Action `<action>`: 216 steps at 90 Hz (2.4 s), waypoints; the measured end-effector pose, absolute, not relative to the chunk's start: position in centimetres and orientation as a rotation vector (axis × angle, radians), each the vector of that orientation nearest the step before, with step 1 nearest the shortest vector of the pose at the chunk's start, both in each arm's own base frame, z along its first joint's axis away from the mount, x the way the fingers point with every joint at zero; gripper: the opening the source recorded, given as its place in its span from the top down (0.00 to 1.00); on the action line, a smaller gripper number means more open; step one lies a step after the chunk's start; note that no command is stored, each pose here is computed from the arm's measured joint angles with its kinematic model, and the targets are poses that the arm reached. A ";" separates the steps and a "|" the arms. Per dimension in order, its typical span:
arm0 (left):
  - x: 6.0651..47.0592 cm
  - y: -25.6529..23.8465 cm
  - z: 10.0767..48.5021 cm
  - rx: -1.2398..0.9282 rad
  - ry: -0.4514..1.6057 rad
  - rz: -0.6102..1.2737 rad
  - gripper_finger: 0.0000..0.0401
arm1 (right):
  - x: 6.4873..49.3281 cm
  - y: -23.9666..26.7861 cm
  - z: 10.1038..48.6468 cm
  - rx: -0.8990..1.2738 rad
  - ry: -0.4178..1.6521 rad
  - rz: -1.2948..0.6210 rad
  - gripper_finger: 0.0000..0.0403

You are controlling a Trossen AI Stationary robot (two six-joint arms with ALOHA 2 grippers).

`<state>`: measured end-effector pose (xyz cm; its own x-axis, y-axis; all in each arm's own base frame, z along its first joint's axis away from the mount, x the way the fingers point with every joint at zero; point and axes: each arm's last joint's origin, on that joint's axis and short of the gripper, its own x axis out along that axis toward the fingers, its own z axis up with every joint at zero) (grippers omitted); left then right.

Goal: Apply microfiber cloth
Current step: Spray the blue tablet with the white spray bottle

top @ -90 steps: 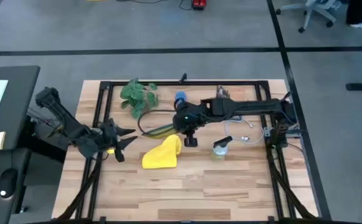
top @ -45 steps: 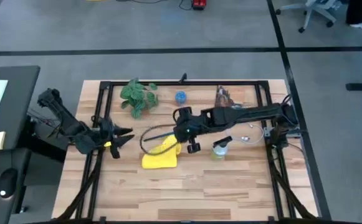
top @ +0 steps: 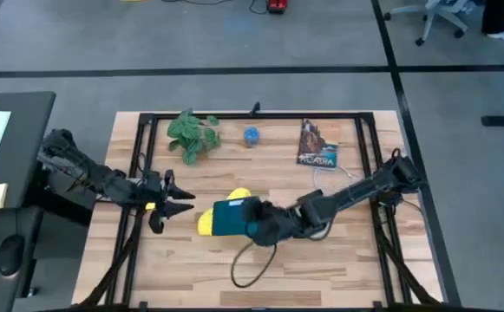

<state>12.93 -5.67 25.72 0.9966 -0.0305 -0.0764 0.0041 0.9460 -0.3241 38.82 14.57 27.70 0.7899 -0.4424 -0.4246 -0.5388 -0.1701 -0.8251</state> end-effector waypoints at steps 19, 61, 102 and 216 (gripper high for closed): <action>15.4 -3.8 24.9 -0.352 0.160 -0.121 0.68 | 38.7 15.0 27.0 -1.889 0.726 0.107 0.97; 21.8 -0.2 23.2 -0.277 0.407 -0.279 0.38 | 38.8 14.8 26.9 -1.890 0.734 0.112 0.97; 28.1 0.1 20.6 -0.379 0.655 -0.681 0.33 | 38.6 15.0 26.7 -1.996 0.724 0.213 0.97; 27.8 -2.4 18.8 -0.275 0.829 -0.606 0.99 | 38.0 14.2 26.2 -1.815 0.850 0.129 0.39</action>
<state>27.76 -2.38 18.85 0.5207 -0.6017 -0.6056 0.3943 0.7987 -0.4546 37.96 14.17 26.19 0.7392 -0.4865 -0.4657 -0.6024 -0.1686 -0.7801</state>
